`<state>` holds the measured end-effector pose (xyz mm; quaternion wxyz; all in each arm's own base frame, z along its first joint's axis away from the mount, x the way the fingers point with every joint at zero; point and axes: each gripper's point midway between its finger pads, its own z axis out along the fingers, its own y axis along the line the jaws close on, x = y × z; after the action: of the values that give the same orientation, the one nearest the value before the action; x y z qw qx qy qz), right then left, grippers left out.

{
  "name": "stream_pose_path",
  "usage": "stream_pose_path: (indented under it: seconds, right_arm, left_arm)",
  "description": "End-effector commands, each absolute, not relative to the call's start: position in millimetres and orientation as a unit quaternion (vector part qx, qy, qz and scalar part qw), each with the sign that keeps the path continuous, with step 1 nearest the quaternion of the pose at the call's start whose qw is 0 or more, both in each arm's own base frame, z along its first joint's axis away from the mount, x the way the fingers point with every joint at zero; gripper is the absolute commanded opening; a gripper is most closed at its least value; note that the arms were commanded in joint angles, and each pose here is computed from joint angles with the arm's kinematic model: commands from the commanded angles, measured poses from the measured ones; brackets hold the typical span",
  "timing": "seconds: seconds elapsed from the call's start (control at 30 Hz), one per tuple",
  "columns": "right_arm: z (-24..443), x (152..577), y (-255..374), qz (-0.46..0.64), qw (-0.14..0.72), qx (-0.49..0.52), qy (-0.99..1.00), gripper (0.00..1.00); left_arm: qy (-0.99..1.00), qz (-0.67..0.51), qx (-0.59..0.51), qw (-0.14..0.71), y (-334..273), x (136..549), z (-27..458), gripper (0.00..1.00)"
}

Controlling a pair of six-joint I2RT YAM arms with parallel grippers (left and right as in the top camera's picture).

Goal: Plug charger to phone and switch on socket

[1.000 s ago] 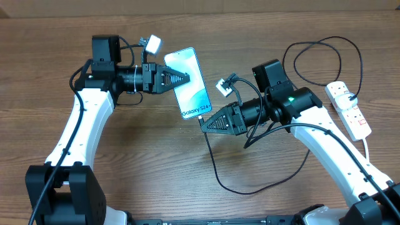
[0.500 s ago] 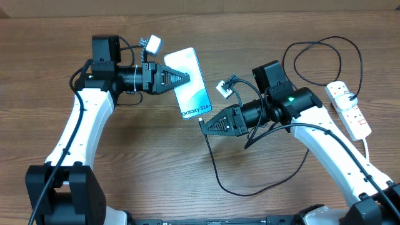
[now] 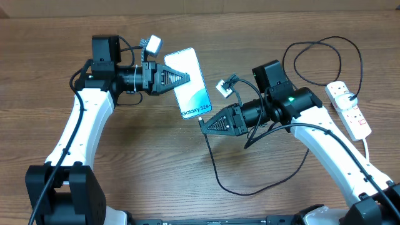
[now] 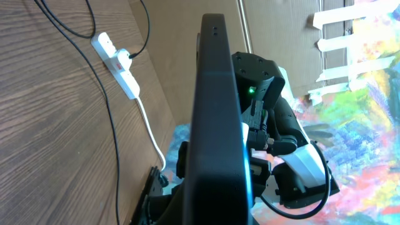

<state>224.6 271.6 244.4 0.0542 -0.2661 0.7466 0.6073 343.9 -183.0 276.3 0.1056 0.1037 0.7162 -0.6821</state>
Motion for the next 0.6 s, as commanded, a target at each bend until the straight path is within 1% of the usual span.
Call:
stream_pose_path:
  seconds: [0.0, 0.2, 0.33, 0.57]
  right_arm:
    - [255.4, 228.4, 272.8, 0.612, 0.068, -0.275, 0.739, 0.04]
    - [257.7, 232.8, 274.5, 0.613, 0.077, -0.276, 0.737, 0.04]
    - [251.5, 237.3, 273.8, 0.598, 0.072, -0.256, 0.756, 0.04]
    - [251.9, 235.6, 274.3, 0.600, 0.068, -0.256, 0.755, 0.04]
  left_arm:
    - [0.706, -0.691, 0.116, 0.105, -183.9, 340.1, 289.1, 0.04]
    - [0.708, -0.690, 0.110, 0.101, -183.9, 340.6, 288.7, 0.04]
    - [0.709, -0.689, 0.110, 0.102, -183.9, 341.4, 288.5, 0.04]
    - [0.715, -0.684, 0.104, 0.104, -183.8, 343.7, 286.3, 0.04]
